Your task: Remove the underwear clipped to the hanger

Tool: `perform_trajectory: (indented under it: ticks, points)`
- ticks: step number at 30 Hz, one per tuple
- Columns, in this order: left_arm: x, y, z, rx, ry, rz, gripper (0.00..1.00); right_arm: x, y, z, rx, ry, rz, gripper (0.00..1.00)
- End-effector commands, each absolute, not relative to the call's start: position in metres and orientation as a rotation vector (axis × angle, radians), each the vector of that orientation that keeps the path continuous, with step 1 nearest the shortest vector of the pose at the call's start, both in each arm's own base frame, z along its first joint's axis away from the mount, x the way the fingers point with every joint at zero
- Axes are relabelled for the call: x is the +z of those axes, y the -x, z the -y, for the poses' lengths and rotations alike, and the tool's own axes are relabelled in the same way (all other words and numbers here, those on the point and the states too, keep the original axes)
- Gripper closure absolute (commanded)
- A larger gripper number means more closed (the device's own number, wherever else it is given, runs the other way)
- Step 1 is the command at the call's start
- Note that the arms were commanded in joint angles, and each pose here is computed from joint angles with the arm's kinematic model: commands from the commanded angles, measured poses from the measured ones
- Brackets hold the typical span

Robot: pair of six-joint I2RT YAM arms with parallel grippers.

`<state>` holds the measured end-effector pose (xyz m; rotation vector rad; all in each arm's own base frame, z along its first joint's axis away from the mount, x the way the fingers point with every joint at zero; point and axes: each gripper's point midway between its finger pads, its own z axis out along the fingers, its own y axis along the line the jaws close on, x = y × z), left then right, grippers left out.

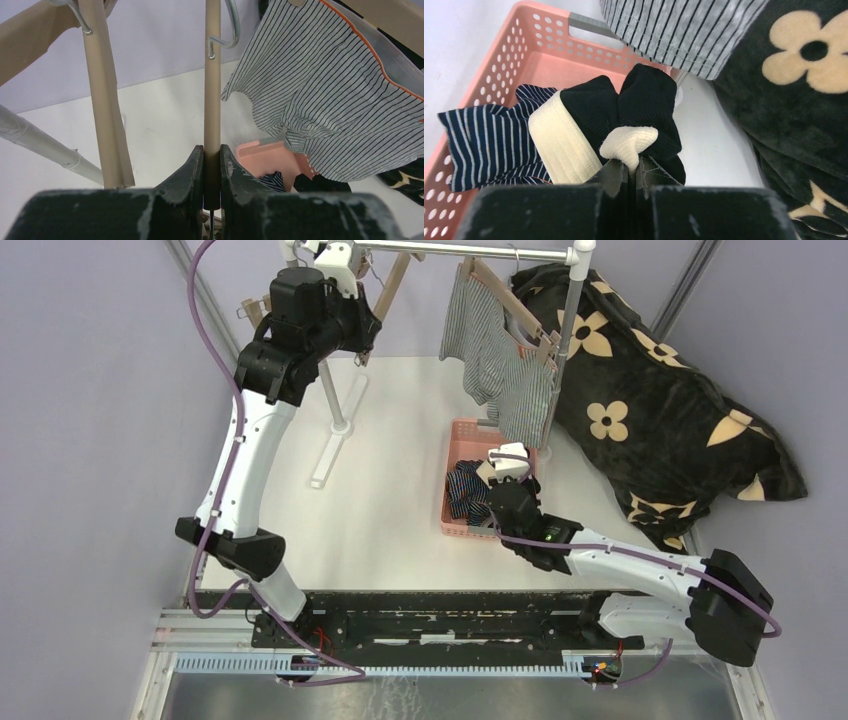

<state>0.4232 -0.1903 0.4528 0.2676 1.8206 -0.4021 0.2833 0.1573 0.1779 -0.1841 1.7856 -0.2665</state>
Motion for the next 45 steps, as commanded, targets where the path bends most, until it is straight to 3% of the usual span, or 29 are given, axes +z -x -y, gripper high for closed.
perform_trajectory:
  ticks: [1, 16, 28, 45]
  points:
    - [0.506, -0.402, 0.179, -0.407, -0.274, -1.635, 0.97, 0.170, -0.298, -0.164, -0.167, 0.114, -1.820, 0.99]
    - [0.529, -0.388, 0.176, -0.428, -0.279, -1.564, 0.97, 0.113, -0.313, -0.190, -0.137, 0.186, -1.949, 0.99]
    - [0.529, -0.429, 0.186, -0.405, -0.255, -1.555, 0.97, 0.103, -0.310, -0.197, -0.082, 0.194, -1.971, 0.99]
    - [0.475, -0.484, 0.176, -0.390, -0.192, -1.683, 0.97, 0.103, -0.308, -0.199, -0.056, 0.204, -1.968, 0.99]
